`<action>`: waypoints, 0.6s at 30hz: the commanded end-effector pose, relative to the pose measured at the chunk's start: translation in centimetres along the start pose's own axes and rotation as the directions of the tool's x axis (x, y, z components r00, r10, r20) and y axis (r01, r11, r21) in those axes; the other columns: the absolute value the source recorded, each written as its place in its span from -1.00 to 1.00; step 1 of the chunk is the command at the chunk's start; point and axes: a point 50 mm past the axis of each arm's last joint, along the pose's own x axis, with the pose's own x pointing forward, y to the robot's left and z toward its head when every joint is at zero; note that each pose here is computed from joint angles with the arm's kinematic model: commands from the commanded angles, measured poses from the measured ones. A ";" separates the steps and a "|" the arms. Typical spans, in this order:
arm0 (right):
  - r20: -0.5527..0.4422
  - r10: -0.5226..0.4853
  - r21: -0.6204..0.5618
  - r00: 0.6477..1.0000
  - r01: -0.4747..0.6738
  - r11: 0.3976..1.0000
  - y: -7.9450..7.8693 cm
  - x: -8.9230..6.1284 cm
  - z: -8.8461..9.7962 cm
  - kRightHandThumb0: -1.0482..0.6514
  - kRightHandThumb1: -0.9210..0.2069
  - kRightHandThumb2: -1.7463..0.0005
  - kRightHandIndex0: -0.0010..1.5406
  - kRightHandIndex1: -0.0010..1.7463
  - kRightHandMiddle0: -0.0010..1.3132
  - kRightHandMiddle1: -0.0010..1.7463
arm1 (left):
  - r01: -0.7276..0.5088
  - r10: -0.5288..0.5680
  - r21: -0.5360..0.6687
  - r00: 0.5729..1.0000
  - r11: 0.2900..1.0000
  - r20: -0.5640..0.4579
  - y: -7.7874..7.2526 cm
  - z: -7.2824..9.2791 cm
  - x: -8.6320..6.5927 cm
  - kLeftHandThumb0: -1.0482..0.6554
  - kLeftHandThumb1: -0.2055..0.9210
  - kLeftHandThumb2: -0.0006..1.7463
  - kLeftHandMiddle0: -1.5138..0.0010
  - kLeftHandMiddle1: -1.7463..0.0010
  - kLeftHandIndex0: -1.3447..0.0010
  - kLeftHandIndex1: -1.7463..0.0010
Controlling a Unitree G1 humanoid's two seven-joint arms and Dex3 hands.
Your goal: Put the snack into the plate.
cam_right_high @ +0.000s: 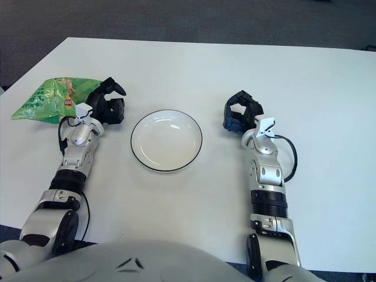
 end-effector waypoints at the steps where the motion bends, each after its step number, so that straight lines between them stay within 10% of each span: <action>1: -0.129 -0.015 -0.014 0.991 0.013 1.000 -0.3 -1.0 -2.9 -0.31 -0.05 -0.42 0.65 1.00 -0.14 1.00 | -0.028 0.025 -0.023 0.995 0.999 -0.097 0.2 -2.6 -2.4 -0.30 0.07 0.40 -0.71 -1.00 0.18 -1.00; 18: -0.124 -0.007 -0.003 0.992 0.007 1.000 0.1 -1.1 -3.0 -0.31 -0.07 -0.40 0.63 1.00 -0.16 1.00 | -0.033 -0.005 0.246 0.988 0.969 0.154 0.5 1.0 -2.4 -0.31 0.01 0.44 -0.69 -1.00 0.14 -1.00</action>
